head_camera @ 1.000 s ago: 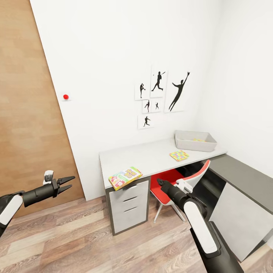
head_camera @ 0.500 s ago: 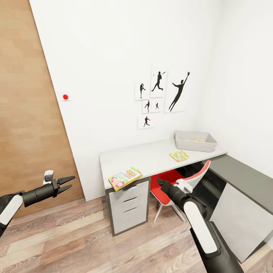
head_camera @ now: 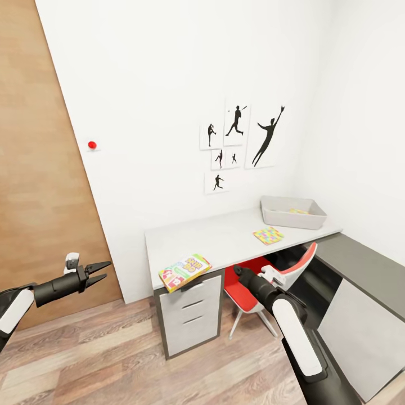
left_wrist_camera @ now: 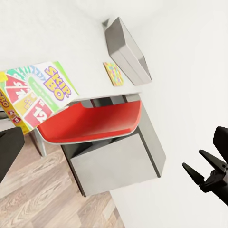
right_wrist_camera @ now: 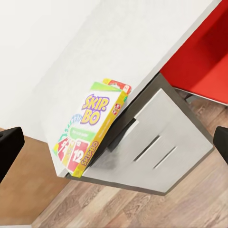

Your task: Put all the toys in the child's room - the three board games (two on the bed and one on the table), the two jigsaw puzzles on the table, and the tennis ball on the table - inside the toy box on the table in the child's room.

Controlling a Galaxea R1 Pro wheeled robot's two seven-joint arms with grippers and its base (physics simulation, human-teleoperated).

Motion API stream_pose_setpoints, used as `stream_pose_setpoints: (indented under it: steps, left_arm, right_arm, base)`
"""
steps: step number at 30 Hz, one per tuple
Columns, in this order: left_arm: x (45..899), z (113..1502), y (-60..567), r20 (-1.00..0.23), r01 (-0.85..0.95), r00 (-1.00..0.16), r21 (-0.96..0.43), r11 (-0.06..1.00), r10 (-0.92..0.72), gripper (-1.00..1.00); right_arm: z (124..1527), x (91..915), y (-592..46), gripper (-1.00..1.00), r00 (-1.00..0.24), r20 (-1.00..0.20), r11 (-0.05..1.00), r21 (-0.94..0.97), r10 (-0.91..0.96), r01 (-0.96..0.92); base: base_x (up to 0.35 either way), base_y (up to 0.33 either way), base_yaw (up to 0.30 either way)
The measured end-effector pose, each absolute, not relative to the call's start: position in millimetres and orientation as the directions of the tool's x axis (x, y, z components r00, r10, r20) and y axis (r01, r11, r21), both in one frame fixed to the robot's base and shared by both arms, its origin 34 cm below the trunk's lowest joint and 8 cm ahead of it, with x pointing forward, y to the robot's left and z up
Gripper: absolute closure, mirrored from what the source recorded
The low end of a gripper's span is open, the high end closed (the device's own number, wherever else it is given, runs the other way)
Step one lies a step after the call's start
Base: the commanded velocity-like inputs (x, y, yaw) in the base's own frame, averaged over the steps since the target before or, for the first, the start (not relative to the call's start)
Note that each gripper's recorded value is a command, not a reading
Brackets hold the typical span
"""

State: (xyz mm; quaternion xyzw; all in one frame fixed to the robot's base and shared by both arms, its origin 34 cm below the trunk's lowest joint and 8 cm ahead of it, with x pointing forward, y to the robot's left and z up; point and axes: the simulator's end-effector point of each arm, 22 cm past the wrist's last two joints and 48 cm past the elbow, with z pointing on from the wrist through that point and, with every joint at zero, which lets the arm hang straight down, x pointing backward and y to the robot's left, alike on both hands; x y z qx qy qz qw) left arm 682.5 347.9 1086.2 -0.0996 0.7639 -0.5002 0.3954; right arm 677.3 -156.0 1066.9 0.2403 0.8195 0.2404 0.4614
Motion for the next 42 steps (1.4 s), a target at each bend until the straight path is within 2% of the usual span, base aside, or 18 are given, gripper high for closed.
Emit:
stream_pose_setpoints:
  steps: [32,42]
  left_arm:
    - [681.4,1082.0,349.0,-0.490,0.229,-0.674,-0.850,0.474,-0.553,-1.00]
    - [665.2,1028.9,367.1,-0.320,0.044,-0.713,-0.909,0.415,-0.624,-1.00]
  right_arm:
    - [1067.3,677.1,-154.8,-1.00,-0.459,-0.642,0.770,0.615,0.614,0.169]
    - [1069.7,677.7,-156.3,-1.00,-0.455,-0.647,0.772,0.613,0.612,0.166]
  base:
    - [0.059,-0.056,0.000]
    - [0.000,0.000,0.000]
